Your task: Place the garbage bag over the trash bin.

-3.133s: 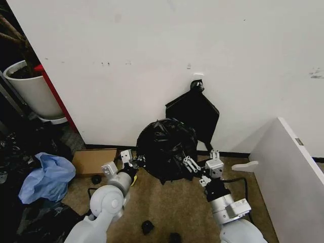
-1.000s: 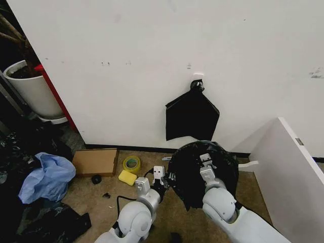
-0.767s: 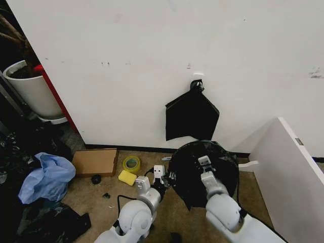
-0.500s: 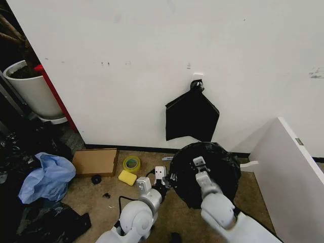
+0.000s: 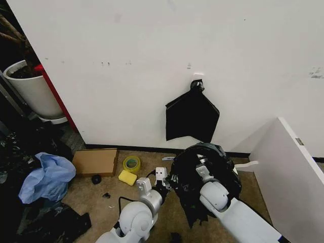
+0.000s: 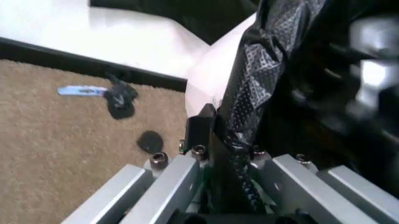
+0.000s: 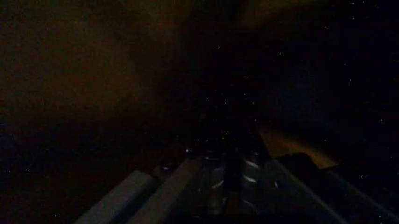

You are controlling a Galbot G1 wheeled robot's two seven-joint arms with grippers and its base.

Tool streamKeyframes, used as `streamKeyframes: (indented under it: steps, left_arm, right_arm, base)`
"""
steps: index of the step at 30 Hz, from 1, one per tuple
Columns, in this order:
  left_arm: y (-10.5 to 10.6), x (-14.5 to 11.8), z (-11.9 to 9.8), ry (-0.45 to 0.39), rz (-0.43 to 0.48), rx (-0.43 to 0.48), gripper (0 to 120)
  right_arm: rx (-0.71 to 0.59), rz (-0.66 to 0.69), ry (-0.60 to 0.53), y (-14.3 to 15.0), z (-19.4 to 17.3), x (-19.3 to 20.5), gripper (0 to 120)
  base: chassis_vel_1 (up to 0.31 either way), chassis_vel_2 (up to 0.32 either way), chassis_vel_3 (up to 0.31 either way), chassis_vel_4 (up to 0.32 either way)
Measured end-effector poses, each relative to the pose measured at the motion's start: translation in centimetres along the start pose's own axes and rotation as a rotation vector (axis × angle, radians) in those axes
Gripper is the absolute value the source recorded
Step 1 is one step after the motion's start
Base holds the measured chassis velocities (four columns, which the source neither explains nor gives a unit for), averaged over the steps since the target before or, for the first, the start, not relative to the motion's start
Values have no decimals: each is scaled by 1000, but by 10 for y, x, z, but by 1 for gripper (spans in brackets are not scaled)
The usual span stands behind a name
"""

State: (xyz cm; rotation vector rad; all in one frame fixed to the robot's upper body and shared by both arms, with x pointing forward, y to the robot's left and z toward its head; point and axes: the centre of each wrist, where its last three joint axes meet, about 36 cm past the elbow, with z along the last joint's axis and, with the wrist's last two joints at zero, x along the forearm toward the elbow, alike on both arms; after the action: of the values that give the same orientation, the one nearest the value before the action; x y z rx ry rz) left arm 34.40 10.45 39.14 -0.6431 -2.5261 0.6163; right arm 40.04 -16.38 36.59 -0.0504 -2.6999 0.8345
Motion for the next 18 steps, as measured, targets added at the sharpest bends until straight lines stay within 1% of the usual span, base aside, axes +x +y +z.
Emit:
streamKeyframes:
  steps: [3,5,8,11,14,18]
  left_arm:
    - [2,-4,-2,-13,-7,-2,0]
    - [6,-9,-4,-24,-20,-14,0]
    - [8,-11,-5,-31,-29,-22,0]
    - [10,-11,-4,-36,-37,-41,0]
    - [12,-7,-3,-38,-42,-60,0]
    - [10,-3,-5,-47,-35,-64,0]
  right_arm:
    - [-46,-47,-28,-3,-9,25,0]
    - [-91,-97,-37,-6,-17,52,0]
    - [-116,-127,-29,-10,-22,65,0]
    - [-143,-165,27,-16,-32,78,0]
    - [-176,-209,140,-27,-47,81,0]
    - [-205,-234,179,-32,-51,73,0]
  base:
    - [0,0,0,0]
    - [0,0,0,0]
    - [0,0,0,0]
    - [0,0,0,0]
    - [0,0,0,0]
    - [0,0,0,0]
